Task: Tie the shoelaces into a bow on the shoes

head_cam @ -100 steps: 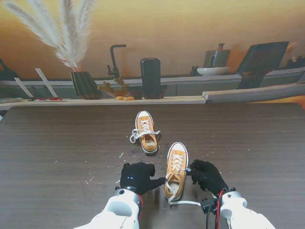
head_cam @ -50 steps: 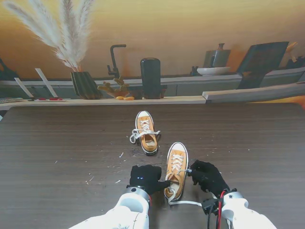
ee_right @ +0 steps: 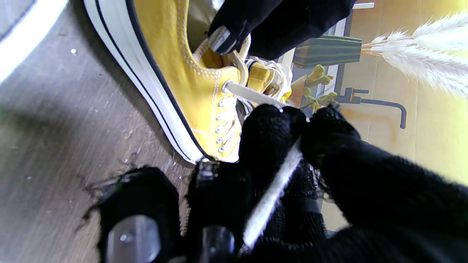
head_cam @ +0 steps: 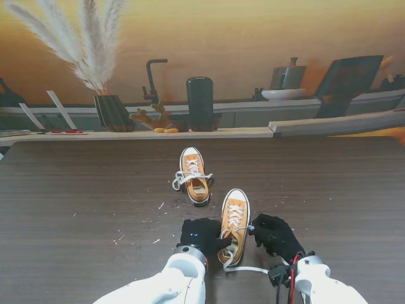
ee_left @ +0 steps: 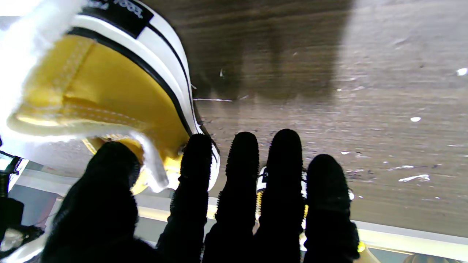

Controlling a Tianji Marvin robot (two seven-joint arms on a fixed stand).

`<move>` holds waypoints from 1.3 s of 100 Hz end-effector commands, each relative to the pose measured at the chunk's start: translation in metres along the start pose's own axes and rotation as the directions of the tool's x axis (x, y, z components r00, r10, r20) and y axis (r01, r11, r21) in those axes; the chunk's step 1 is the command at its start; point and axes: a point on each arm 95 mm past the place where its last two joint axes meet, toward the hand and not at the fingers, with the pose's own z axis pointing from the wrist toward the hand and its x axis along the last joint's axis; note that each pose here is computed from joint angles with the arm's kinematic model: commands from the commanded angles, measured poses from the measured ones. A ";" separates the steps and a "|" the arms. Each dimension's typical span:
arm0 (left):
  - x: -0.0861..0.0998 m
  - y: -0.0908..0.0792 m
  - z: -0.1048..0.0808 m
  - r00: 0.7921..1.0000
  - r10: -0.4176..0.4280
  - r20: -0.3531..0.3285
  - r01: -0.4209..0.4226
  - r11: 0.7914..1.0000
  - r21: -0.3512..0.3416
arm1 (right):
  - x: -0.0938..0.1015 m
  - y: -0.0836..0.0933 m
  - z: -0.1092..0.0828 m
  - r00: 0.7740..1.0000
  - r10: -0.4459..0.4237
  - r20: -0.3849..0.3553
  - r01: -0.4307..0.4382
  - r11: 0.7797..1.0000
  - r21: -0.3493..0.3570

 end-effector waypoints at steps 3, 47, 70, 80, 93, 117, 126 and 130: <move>0.009 0.000 0.002 1.000 -0.017 -0.026 0.017 1.000 -0.009 | 0.002 -0.001 -0.003 1.000 0.004 -0.003 -0.004 1.000 0.019; 0.015 0.008 0.008 0.997 -0.046 -0.055 0.047 0.999 0.009 | 0.003 0.004 -0.011 0.999 0.038 -0.018 -0.037 0.999 0.029; 0.010 0.010 0.008 0.995 -0.082 -0.058 0.085 0.995 0.050 | 0.003 0.005 -0.012 0.999 0.047 -0.018 -0.046 0.998 0.030; 0.007 0.009 0.008 0.992 -0.111 -0.059 0.114 0.992 0.050 | 0.003 0.005 -0.011 0.999 0.047 -0.015 -0.046 0.999 0.029; 0.003 0.007 0.008 0.987 -0.146 -0.062 0.150 0.987 0.054 | 0.002 0.006 -0.010 0.999 0.046 -0.010 -0.045 0.999 0.026; 0.001 0.006 0.005 0.973 -0.216 -0.083 0.221 0.974 0.052 | 0.002 0.006 -0.009 0.999 0.042 -0.006 -0.042 0.999 0.020; 0.001 0.005 0.003 0.971 -0.223 -0.086 0.228 0.972 0.054 | 0.002 0.006 -0.009 0.999 0.042 -0.007 -0.042 0.999 0.020; 0.001 0.004 0.002 0.971 -0.225 -0.086 0.230 0.972 0.052 | 0.002 0.006 -0.009 0.999 0.043 -0.007 -0.043 0.999 0.019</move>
